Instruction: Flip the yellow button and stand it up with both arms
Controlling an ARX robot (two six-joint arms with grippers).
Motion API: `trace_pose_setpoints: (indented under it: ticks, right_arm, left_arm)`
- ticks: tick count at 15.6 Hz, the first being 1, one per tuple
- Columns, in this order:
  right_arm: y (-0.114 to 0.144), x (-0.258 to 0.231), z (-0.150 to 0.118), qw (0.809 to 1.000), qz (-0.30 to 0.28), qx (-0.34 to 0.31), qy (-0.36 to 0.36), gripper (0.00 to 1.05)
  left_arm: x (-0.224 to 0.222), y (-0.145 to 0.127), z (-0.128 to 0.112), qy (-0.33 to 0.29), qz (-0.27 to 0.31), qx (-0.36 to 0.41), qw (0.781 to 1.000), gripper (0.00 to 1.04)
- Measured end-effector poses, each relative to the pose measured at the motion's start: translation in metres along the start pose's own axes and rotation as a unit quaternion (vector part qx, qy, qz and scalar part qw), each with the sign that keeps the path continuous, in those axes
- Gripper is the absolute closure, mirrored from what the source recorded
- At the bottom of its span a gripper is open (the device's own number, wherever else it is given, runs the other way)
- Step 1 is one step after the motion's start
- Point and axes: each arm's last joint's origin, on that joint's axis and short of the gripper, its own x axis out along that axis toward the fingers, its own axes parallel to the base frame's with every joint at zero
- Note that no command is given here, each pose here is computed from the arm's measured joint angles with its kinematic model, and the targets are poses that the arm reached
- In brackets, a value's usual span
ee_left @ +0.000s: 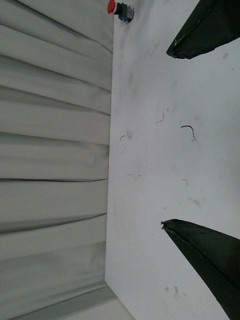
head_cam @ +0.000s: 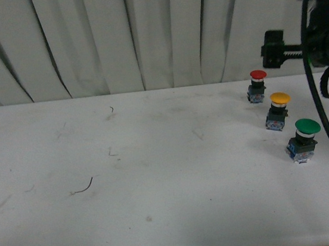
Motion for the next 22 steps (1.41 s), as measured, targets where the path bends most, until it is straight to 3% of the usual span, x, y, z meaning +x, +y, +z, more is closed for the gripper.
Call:
trace_pose_setpoints:
  ticks: [3, 4, 6, 9, 11, 17, 22]
  right_arm:
    - [-0.016, -0.075, 0.041, 0.994, 0.035, 0.011, -0.103, 0.06]
    - [-0.019, -0.107, 0.052, 0.989, 0.046, -0.002, -0.143, 0.13]
    - [-0.027, -0.196, 0.04, 0.988, 0.047, -0.036, -0.14, 0.38]
    - [-0.03, -0.293, -0.023, 0.992, 0.044, -0.059, -0.099, 0.75]
    - [-0.044, -0.325, -0.036, 0.985, 0.046, -0.044, -0.161, 1.03]
    - [-0.07, -0.332, -0.063, 0.985, 0.036, -0.045, -0.165, 1.03]
    - [-0.07, -0.337, -0.076, 0.984, 0.046, -0.046, -0.163, 1.03]
  left_arm:
    - [0.0, 0.0, 0.0, 0.0, 0.0, 0.0, 1.0, 0.07]
    - [0.0, 0.0, 0.0, 0.0, 0.0, 0.0, 1.0, 0.07]
    - [0.0, 0.0, 0.0, 0.0, 0.0, 0.0, 1.0, 0.07]
    - [0.0, 0.0, 0.0, 0.0, 0.0, 0.0, 1.0, 0.07]
    - [0.0, 0.0, 0.0, 0.0, 0.0, 0.0, 1.0, 0.07]
    - [0.0, 0.0, 0.0, 0.0, 0.0, 0.0, 1.0, 0.07]
    - [0.0, 0.0, 0.0, 0.0, 0.0, 0.0, 1.0, 0.07]
